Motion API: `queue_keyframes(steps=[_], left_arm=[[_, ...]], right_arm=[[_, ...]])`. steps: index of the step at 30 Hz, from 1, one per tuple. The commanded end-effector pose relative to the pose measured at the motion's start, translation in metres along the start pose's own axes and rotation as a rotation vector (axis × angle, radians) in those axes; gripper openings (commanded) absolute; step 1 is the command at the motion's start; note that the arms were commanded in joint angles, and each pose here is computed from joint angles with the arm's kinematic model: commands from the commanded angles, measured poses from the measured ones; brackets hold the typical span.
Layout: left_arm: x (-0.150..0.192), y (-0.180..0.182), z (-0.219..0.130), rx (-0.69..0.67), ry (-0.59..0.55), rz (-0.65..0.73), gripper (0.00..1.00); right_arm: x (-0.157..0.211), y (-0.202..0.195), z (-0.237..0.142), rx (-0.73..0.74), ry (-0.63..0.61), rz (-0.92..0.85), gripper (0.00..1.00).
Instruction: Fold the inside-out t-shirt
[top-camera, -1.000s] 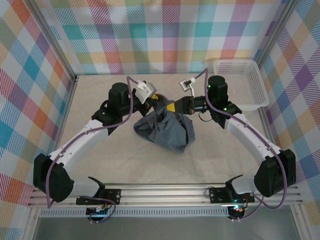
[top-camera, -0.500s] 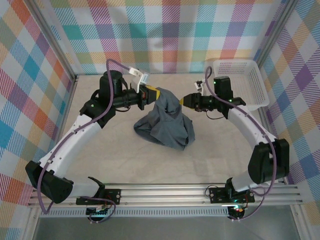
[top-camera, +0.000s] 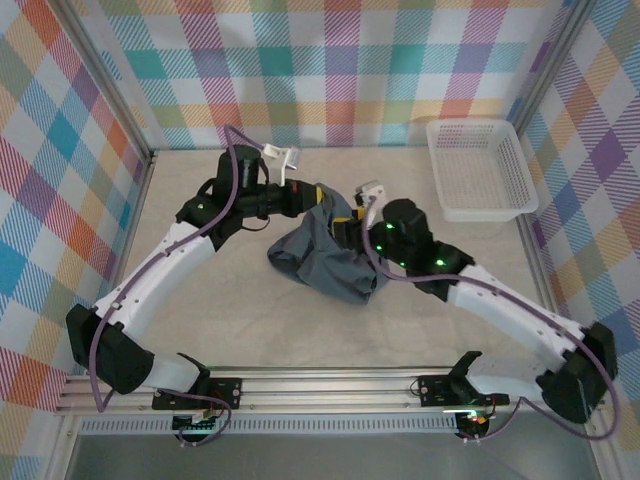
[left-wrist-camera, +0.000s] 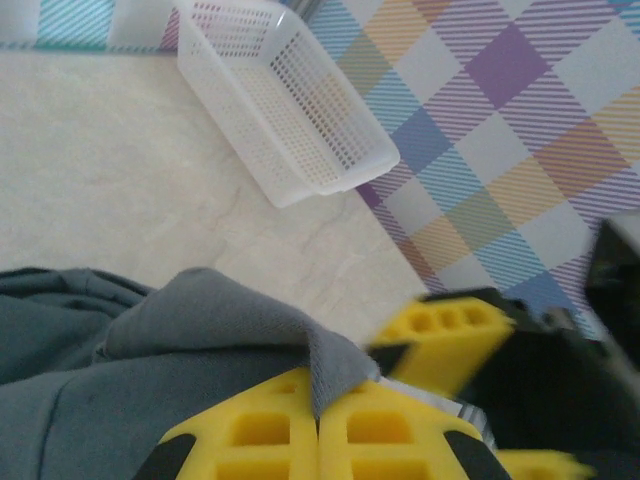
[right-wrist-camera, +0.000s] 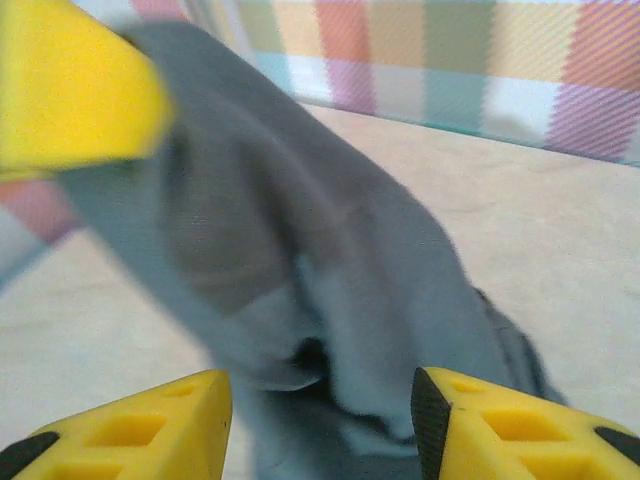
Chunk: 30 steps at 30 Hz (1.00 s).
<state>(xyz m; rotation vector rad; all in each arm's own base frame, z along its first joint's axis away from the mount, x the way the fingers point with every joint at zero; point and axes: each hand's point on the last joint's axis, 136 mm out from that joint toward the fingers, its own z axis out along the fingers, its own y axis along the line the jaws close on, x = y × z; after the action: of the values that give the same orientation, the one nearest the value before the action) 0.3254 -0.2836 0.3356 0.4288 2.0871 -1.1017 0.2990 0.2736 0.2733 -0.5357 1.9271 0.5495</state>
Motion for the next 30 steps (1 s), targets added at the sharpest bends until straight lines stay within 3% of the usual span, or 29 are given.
queue_keyframes(steps=[1,4,5,7,8,12,16,18,22,25,30], left_arm=[[-0.014,-0.017,-0.009,0.03,-0.027,0.011,0.0],[-0.014,-0.018,-0.011,0.028,-0.027,0.027,0.0],[-0.013,-0.018,-0.012,0.022,-0.022,0.033,0.0],[-0.012,-0.013,-0.014,-0.003,-0.021,0.054,0.0],[-0.011,-0.007,-0.015,-0.031,-0.022,0.066,0.0],[-0.001,0.056,-0.011,-0.234,-0.004,0.11,0.0],[0.001,0.071,-0.003,-0.157,0.015,0.053,0.0],[0.001,0.068,-0.003,-0.134,0.01,0.062,0.07],[0.005,0.06,-0.018,-0.13,-0.021,0.117,0.38],[0.018,0.055,-0.036,-0.146,-0.031,0.209,0.53],[0.049,0.047,-0.052,-0.114,-0.023,0.428,0.65]], right_arm=[[-0.014,-0.004,0.025,0.035,-0.022,-0.216,0.52],[-0.002,0.005,0.045,-0.051,0.065,-0.188,0.44],[-0.001,0.011,0.046,-0.1,0.072,-0.171,0.34],[-0.004,0.026,0.04,-0.197,0.074,-0.128,0.03],[-0.008,0.038,0.031,-0.276,0.071,-0.098,0.0],[-0.038,0.085,-0.036,-0.727,0.018,0.062,0.0],[-0.065,0.087,-0.075,-0.992,0.001,0.243,0.0],[-0.068,0.085,-0.079,-1.028,0.01,0.267,0.0],[-0.063,0.071,-0.066,-0.998,0.027,0.294,0.0],[-0.061,0.062,-0.058,-0.989,0.046,0.32,0.0],[-0.062,0.061,-0.057,-1.011,0.072,0.323,0.0]])
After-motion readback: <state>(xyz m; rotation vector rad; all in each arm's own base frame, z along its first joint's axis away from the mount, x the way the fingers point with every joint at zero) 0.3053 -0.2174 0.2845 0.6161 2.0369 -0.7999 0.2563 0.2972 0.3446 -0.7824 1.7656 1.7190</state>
